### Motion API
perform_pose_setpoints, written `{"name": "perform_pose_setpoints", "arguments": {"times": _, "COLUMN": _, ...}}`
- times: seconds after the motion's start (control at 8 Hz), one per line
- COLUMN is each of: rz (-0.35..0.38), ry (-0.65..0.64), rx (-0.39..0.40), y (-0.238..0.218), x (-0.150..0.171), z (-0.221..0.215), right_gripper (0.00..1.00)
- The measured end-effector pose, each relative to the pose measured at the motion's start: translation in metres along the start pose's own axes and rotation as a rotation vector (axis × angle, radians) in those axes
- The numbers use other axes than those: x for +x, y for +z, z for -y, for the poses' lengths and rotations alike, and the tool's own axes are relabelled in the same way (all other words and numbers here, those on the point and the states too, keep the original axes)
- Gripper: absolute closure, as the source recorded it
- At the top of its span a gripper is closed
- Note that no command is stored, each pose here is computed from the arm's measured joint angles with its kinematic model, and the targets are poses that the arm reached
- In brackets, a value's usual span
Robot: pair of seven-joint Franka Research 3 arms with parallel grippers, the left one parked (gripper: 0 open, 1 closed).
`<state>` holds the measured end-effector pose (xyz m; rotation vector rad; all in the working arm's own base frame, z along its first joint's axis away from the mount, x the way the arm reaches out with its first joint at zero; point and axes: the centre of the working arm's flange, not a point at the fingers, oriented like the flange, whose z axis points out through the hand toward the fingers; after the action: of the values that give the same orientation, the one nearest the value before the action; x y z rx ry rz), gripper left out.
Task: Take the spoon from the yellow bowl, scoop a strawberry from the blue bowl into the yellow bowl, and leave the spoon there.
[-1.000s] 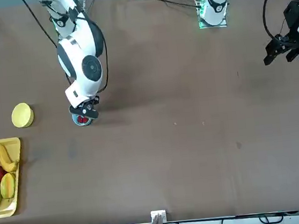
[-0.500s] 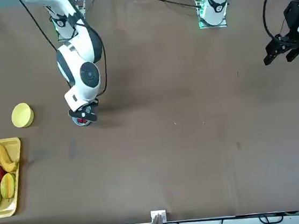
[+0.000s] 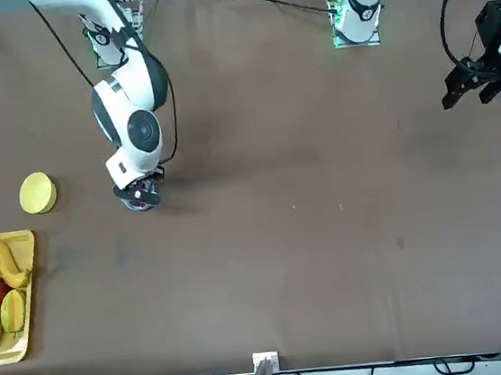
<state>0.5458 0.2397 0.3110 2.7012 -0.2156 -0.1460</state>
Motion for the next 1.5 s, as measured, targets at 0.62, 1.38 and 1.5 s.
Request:
{"name": "perform_pose_setpoints", "arguments": {"times": 0.62, "rz": 0.062, "ry": -0.199, "rx": 0.104, "y": -0.002, "x": 0.012, "z": -0.029, "right_gripper": 0.89}}
{"name": "perform_pose_setpoints", "arguments": {"times": 1.38, "rz": 0.048, "ry": -0.343, "rx": 0.164, "y": 0.016, "x": 0.025, "z": -0.054, "right_gripper": 0.89}}
{"name": "perform_pose_setpoints", "arguments": {"times": 1.5, "rz": 0.046, "ry": -0.34, "rx": 0.181, "y": 0.016, "x": 0.027, "z": -0.056, "right_gripper": 0.89}}
